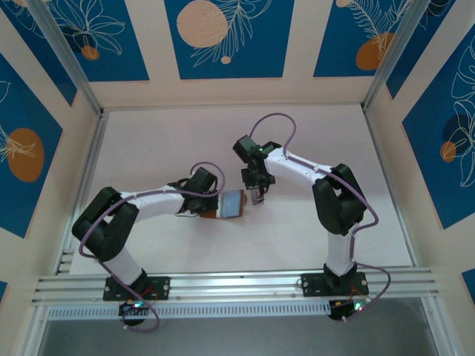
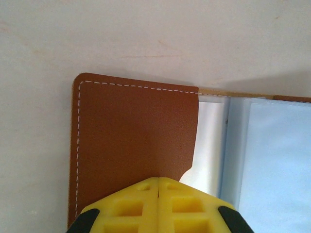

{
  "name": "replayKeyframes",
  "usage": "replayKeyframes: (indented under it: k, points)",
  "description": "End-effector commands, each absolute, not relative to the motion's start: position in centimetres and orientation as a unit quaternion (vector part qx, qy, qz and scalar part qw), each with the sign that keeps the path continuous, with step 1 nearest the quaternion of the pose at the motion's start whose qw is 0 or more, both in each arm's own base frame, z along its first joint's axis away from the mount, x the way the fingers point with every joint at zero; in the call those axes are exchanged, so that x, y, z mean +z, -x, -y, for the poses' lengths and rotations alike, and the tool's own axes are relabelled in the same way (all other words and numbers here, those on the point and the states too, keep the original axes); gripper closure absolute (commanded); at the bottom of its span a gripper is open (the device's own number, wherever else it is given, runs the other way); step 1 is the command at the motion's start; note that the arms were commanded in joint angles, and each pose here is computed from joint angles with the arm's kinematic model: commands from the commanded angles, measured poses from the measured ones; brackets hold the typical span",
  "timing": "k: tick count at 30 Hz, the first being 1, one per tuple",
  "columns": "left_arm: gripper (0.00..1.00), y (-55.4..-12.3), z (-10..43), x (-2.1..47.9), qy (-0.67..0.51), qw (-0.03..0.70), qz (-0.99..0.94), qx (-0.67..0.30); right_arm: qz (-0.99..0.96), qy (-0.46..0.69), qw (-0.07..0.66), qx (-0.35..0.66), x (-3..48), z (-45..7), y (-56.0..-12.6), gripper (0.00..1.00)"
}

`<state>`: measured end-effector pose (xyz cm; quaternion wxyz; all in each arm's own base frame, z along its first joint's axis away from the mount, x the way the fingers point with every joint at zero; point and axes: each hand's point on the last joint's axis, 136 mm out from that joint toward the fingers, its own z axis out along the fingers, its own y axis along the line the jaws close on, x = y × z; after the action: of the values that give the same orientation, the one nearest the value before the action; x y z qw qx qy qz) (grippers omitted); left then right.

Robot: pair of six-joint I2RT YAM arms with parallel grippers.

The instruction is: Put the credit cards into the card holder

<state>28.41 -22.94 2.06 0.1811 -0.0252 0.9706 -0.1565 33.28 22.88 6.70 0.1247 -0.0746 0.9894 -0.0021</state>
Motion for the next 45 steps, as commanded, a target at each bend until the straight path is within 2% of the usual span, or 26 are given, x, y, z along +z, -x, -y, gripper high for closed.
replayKeyframes:
  k: [1, 7, 17, 26, 33, 37, 45]
  points:
    - [1.0, -24.7, 21.5, -1.9, 0.024, 0.105, -0.987, -0.119, -0.99, 0.081, 0.119, -0.011, 6.7, -23.0, -33.3, 0.86]
    - [1.0, -24.7, 21.6, -1.6, 0.022, 0.109, -0.986, -0.122, -0.989, 0.08, 0.126, -0.002, 7.8, -23.1, -33.4, 0.95]
    - [1.0, -24.6, 21.8, -1.0, 0.021, 0.114, -0.985, -0.13, -0.989, 0.078, 0.122, 0.039, 9.5, -23.4, -33.5, 0.99]
    - [1.0, -24.4, 21.9, -0.6, 0.018, 0.116, -0.984, -0.133, -0.983, 0.051, 0.124, 0.122, 13.0, -23.0, -33.3, 1.0]
    - [1.0, -24.1, 22.0, -0.1, 0.02, 0.122, -0.983, -0.137, -0.953, 0.069, 0.143, 0.258, 18.6, -27.8, -29.7, 1.0]
    - [1.0, -24.0, 22.1, 0.1, 0.021, 0.124, -0.982, -0.139, -0.944, 0.06, 0.12, 0.303, 17.7, -30.0, -28.8, 1.0]
    - [1.0, -23.6, 21.8, 0.2, 0.022, 0.128, -0.982, -0.137, -0.948, 0.063, 0.084, 0.299, 13.3, -32.3, -27.6, 1.0]
